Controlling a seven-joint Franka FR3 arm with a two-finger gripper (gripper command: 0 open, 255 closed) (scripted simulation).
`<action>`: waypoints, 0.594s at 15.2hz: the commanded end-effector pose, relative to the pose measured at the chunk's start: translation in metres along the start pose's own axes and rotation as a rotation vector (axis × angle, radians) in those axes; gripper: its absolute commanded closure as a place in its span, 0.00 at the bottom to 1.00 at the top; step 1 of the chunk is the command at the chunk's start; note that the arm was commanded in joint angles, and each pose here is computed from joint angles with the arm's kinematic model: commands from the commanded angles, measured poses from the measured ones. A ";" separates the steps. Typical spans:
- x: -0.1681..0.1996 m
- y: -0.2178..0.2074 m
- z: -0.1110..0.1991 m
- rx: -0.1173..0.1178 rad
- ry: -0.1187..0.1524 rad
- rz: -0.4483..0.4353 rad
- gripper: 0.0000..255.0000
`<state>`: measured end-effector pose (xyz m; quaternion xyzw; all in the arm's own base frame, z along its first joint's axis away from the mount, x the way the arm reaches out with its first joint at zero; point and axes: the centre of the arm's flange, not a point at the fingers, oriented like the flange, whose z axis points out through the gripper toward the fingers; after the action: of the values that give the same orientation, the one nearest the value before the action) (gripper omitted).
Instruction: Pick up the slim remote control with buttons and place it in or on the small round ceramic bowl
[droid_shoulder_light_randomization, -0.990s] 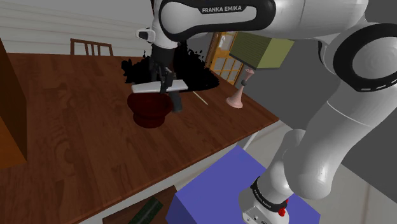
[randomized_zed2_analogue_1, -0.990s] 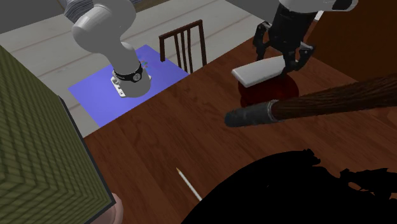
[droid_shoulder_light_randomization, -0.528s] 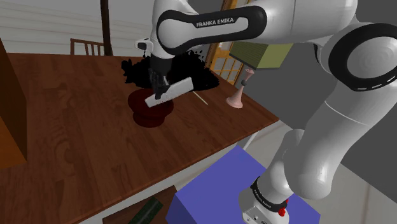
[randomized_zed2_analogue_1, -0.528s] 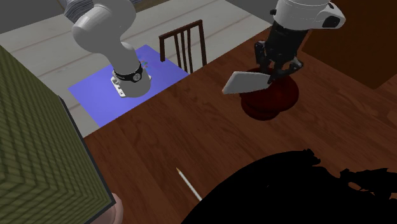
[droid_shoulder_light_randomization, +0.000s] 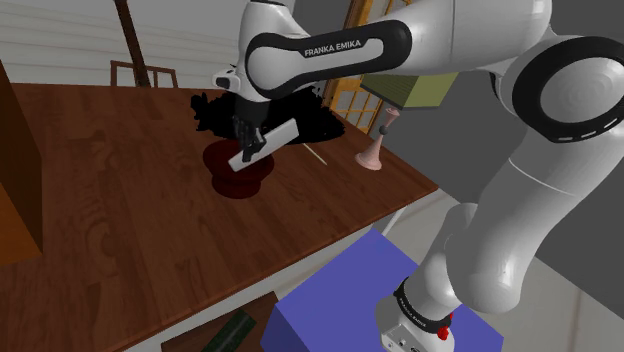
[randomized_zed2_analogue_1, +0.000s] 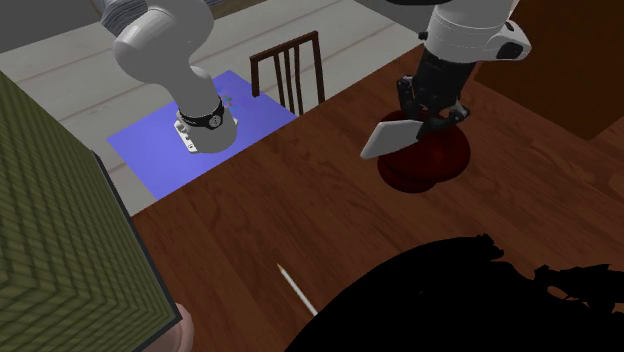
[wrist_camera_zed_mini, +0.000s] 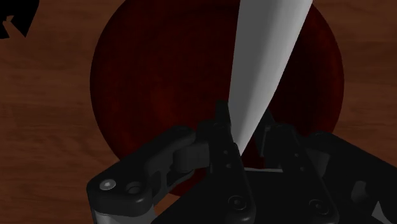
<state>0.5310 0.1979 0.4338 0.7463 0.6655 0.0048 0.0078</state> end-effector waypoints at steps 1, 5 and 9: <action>0.001 -0.001 0.005 0.010 -0.005 -0.002 1.00; 0.001 -0.001 0.005 0.010 -0.005 -0.002 0.00; 0.001 -0.001 0.005 0.010 -0.005 -0.002 0.00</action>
<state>0.5299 0.1989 0.4288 0.7457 0.6662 -0.0002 0.0056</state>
